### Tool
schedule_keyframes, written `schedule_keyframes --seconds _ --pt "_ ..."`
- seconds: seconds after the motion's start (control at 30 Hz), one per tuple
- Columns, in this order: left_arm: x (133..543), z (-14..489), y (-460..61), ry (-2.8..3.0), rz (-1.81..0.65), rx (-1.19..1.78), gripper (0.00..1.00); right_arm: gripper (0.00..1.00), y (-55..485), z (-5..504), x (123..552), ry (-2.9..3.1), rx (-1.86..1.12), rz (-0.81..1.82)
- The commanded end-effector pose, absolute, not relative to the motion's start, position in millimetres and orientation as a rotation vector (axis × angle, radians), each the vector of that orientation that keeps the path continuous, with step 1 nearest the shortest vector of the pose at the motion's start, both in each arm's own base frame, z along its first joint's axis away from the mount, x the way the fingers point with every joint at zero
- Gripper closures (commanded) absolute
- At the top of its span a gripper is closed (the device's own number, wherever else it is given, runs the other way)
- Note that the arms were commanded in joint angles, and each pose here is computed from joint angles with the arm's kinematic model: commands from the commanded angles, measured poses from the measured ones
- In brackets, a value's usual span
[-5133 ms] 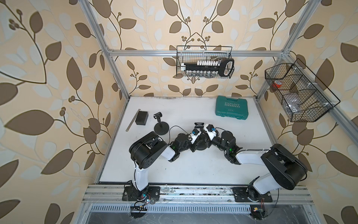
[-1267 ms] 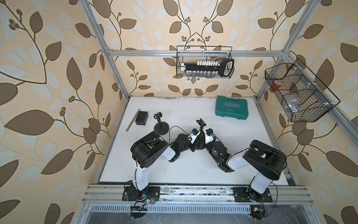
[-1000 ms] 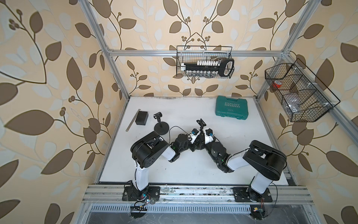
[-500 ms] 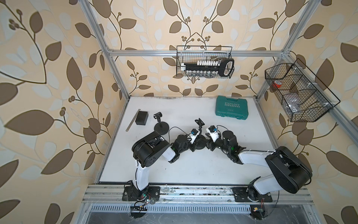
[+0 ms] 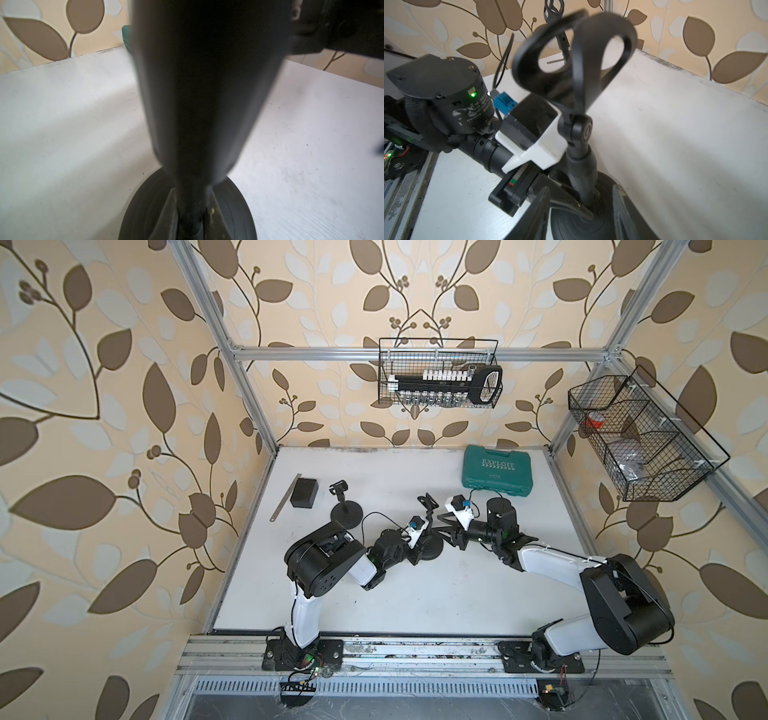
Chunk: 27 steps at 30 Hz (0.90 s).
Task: Assemble a microphone stand
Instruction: Screw the microphone stand pole into the microphone stand base.
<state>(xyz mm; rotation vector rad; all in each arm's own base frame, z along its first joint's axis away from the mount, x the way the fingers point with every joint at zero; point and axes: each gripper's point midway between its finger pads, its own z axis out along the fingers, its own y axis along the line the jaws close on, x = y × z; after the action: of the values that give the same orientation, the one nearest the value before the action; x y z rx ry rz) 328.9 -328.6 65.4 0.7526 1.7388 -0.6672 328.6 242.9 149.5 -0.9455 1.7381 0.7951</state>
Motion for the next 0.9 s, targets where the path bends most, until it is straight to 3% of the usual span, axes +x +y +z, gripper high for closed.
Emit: schedule_keyframes --seconds 0.0,0.27,0.63,0.87 --pt "319 45 -326 1.801 -0.679 0.774 0.87 0.51 250 146 329 1.734 -1.010 0.831" --pt "318 45 -327 1.800 -0.683 0.779 0.87 0.61 257 147 337 1.717 -1.036 0.859" --pt "318 44 -329 1.802 -0.693 0.785 0.88 0.62 265 148 338 1.694 -1.074 0.909" --pt "318 42 -329 1.808 -0.692 0.789 0.88 0.81 268 145 339 1.688 -1.084 0.937"
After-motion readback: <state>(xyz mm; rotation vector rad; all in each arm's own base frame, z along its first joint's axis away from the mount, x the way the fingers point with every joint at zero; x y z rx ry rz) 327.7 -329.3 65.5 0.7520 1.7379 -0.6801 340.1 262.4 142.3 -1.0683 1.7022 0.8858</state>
